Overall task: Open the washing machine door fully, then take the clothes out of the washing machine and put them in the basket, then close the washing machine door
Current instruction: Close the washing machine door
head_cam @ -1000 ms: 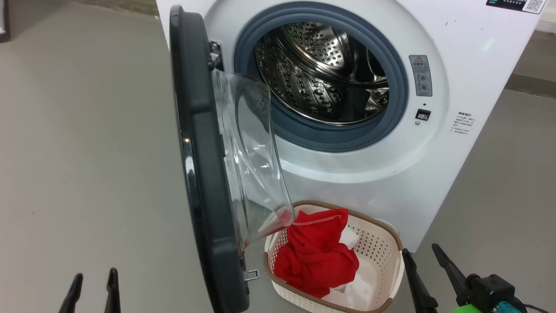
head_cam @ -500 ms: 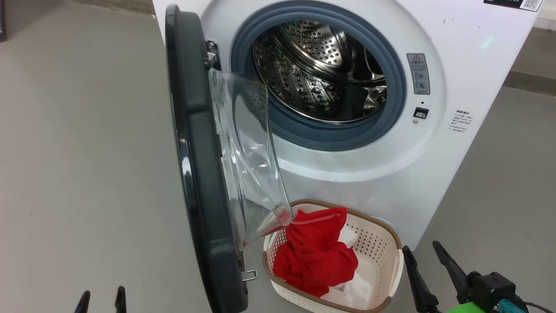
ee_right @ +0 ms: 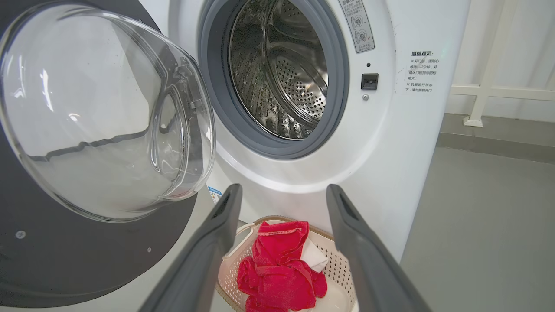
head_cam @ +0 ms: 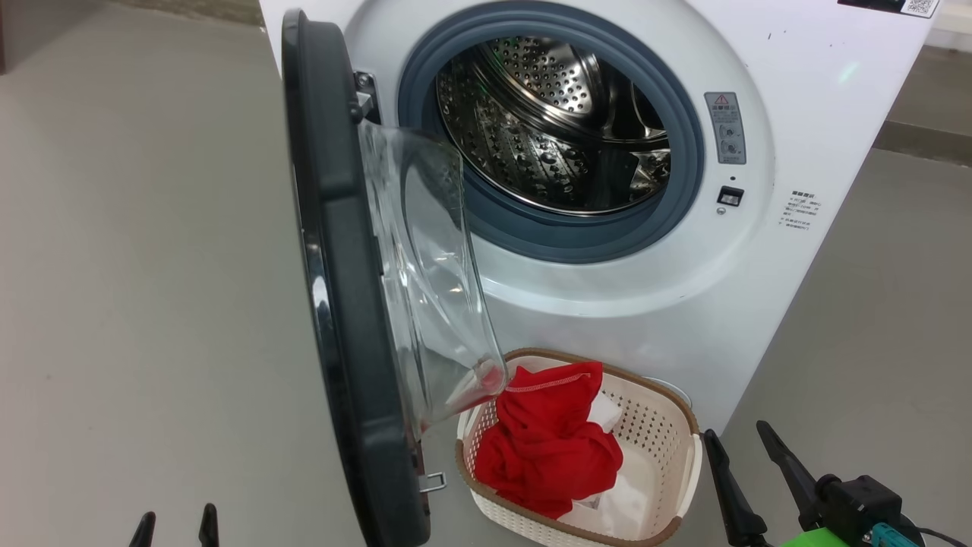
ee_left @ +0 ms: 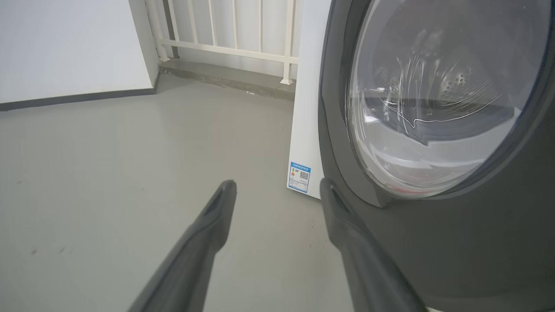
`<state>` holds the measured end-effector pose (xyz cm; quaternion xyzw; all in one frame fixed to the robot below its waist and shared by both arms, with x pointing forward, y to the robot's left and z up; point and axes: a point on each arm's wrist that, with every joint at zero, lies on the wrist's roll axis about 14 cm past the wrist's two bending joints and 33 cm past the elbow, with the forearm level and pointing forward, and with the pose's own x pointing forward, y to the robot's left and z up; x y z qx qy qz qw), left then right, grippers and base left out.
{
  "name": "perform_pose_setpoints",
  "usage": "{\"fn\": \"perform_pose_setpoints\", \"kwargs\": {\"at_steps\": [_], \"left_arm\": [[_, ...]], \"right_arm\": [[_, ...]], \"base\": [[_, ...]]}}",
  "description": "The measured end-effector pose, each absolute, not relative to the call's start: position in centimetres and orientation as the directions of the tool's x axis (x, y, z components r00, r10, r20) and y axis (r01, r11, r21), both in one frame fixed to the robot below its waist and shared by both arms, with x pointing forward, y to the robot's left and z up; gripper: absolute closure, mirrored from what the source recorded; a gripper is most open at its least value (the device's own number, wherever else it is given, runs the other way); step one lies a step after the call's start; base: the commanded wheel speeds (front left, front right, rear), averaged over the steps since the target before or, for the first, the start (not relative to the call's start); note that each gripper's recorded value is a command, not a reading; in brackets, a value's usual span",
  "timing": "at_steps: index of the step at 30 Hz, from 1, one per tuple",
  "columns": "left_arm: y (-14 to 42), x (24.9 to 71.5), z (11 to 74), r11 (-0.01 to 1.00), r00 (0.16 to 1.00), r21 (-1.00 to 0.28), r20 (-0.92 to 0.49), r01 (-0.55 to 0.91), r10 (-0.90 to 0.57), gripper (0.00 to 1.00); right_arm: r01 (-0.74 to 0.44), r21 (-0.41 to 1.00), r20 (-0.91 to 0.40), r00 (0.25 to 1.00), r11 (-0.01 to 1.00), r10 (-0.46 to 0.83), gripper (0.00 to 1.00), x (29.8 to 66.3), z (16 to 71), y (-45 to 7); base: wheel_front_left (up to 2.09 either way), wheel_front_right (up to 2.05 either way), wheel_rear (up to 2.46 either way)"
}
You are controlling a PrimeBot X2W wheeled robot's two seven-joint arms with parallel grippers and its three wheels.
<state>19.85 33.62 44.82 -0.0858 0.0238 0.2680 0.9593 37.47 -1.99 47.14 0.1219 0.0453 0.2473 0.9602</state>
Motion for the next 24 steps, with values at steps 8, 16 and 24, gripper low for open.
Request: {"fn": "perform_pose_setpoints", "kwargs": {"at_steps": [8, 16, 24], "left_arm": [[33.6, 19.8, 44.8, 0.841, 0.855, -0.153, -0.091, -0.519, 0.511, 0.0], [33.7, 20.6, 46.2, 0.81, 0.852, -0.29, -0.04, -0.51, 0.523, 1.0], [35.6, 22.3, 52.5, 0.733, 0.811, -0.546, 0.155, -0.406, 0.564, 1.0]], "right_arm": [[-0.465, 0.254, -0.025, 0.873, 0.848, 0.487, 0.0, 37.5, 47.2, -2.0], [-0.465, 0.254, -0.023, 0.874, 0.848, 0.486, 0.0, 37.4, 47.3, -2.0], [-0.458, 0.257, -0.027, 0.877, 0.851, 0.481, 0.0, 37.4, 47.1, -2.2]], "base": [[0.0, 0.0, 0.0], [0.0, 0.0, 0.0], [0.0, 0.0, 0.0]]}}
